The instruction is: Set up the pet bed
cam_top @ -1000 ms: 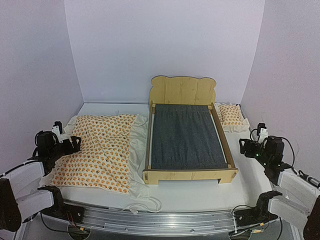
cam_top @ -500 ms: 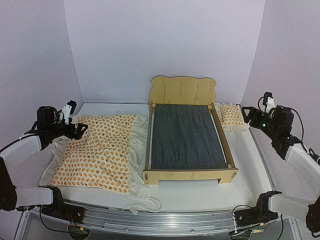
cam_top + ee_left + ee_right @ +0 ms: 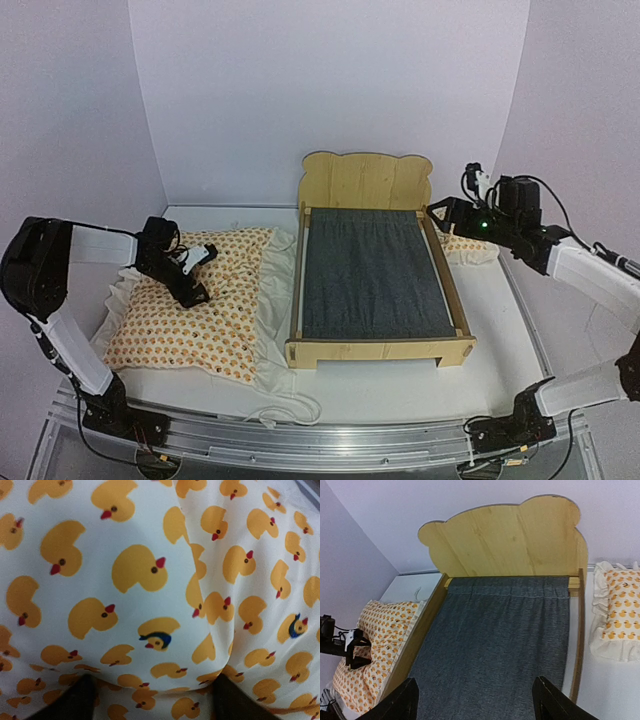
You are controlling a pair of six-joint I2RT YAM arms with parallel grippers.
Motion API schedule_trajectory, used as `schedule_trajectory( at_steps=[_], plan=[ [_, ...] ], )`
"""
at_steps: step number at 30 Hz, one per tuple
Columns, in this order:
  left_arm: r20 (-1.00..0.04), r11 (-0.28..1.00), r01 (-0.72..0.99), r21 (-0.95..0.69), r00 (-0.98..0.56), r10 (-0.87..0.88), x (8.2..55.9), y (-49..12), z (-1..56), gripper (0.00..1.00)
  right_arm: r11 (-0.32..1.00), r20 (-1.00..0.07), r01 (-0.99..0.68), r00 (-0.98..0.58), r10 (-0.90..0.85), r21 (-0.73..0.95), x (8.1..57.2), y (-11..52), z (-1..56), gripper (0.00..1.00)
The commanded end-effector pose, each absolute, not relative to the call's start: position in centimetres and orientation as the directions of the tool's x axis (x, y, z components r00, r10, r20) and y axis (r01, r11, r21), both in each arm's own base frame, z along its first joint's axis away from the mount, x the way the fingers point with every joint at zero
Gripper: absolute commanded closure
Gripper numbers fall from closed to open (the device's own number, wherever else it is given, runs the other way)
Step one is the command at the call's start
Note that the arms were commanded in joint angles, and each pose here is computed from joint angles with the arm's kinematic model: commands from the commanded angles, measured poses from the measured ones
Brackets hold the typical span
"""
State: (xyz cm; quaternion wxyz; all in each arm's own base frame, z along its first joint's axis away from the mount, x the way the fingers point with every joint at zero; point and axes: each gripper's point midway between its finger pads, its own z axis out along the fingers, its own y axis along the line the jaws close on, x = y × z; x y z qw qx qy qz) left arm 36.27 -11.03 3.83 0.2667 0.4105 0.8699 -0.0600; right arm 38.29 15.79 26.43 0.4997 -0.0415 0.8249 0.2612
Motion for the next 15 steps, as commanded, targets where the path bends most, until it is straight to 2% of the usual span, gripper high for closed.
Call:
schedule_trajectory(
  at_steps=[1,2,3,5,8,11,15],
  plan=[
    [-0.477,0.657,0.742,0.134,-0.533,0.699,37.0,-11.4,2.4,0.85,0.858,-0.849,-0.359,-0.505,0.154,0.369,38.4,18.7,27.6,0.22],
    [-0.486,0.672,0.730,0.122,-0.547,0.682,37.4,-11.6,3.0,0.98,0.852,-0.848,-0.371,-0.509,0.146,0.370,38.4,19.5,27.6,0.22],
    [-0.506,0.686,0.719,0.110,-0.553,0.662,37.8,-11.9,4.1,1.00,0.845,-0.847,-0.385,-0.513,0.138,0.371,38.3,20.4,27.7,0.22],
    [-0.575,0.715,0.692,0.100,-0.546,0.609,39.2,-12.6,7.8,1.00,0.831,-0.849,-0.416,-0.515,0.119,0.369,38.1,22.2,28.0,0.23],
    [-0.703,0.740,0.664,0.106,-0.476,0.528,41.3,-13.9,16.6,1.00,0.801,-0.844,-0.462,-0.527,0.098,0.381,37.6,25.7,28.3,0.23],
    [-0.799,0.746,0.664,0.045,-0.424,0.426,42.0,-15.5,25.9,1.00,0.744,-0.836,-0.529,-0.544,0.071,0.408,36.9,30.2,29.1,0.23],
    [-0.884,0.716,0.698,0.009,-0.329,0.332,40.7,-17.6,35.4,1.00,0.642,-0.757,-0.528,-0.641,0.129,0.556,37.1,34.8,30.1,0.21]
  ],
)
